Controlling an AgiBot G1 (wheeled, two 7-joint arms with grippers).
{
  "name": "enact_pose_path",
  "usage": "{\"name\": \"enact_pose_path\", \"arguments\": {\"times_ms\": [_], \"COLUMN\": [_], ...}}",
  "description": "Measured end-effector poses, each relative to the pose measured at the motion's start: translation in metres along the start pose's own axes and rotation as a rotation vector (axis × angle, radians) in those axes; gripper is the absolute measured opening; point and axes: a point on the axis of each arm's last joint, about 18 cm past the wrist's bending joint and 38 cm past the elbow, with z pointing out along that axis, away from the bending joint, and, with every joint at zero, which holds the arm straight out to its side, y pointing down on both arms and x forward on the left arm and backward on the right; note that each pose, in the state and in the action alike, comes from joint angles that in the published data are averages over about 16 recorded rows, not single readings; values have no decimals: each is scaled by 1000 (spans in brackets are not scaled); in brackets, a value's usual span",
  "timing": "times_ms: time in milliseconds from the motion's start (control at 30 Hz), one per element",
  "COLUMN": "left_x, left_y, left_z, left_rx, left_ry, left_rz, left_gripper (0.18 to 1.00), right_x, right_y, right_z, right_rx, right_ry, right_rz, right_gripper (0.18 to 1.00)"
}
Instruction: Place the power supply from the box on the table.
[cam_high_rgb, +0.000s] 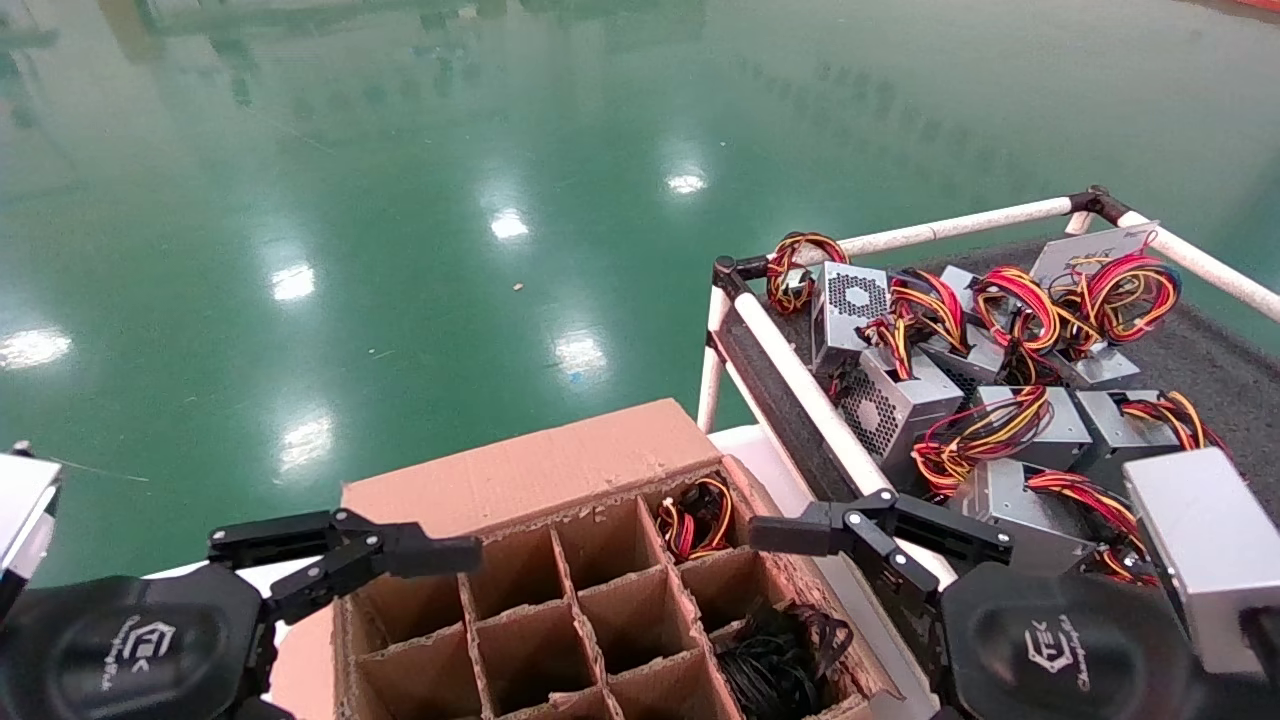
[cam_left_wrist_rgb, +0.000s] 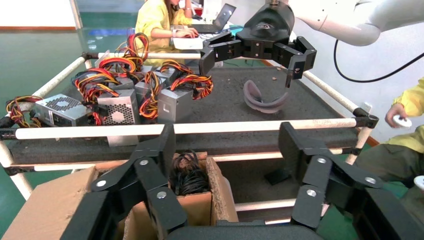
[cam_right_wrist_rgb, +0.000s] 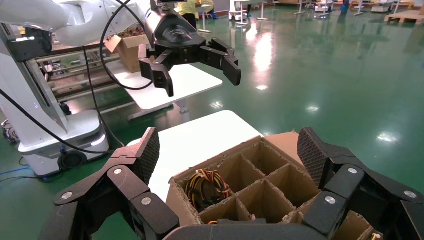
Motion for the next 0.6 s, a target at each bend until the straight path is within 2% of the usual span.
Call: {"name": "enact_pose_path", "arguments": {"times_ms": [267,600], "left_x": [0,0], "left_y": [0,0], "left_z": [0,0], "left_rx": [0,0], "left_ry": [0,0], "left_rz": [0,0], "left_gripper": [665,421], "right_x": [0,0], "right_y": [0,0], "right_z": [0,0], "right_rx": [0,0], "right_ry": [0,0], "right_rz": [0,0], "right_gripper": [1000,1000]}}
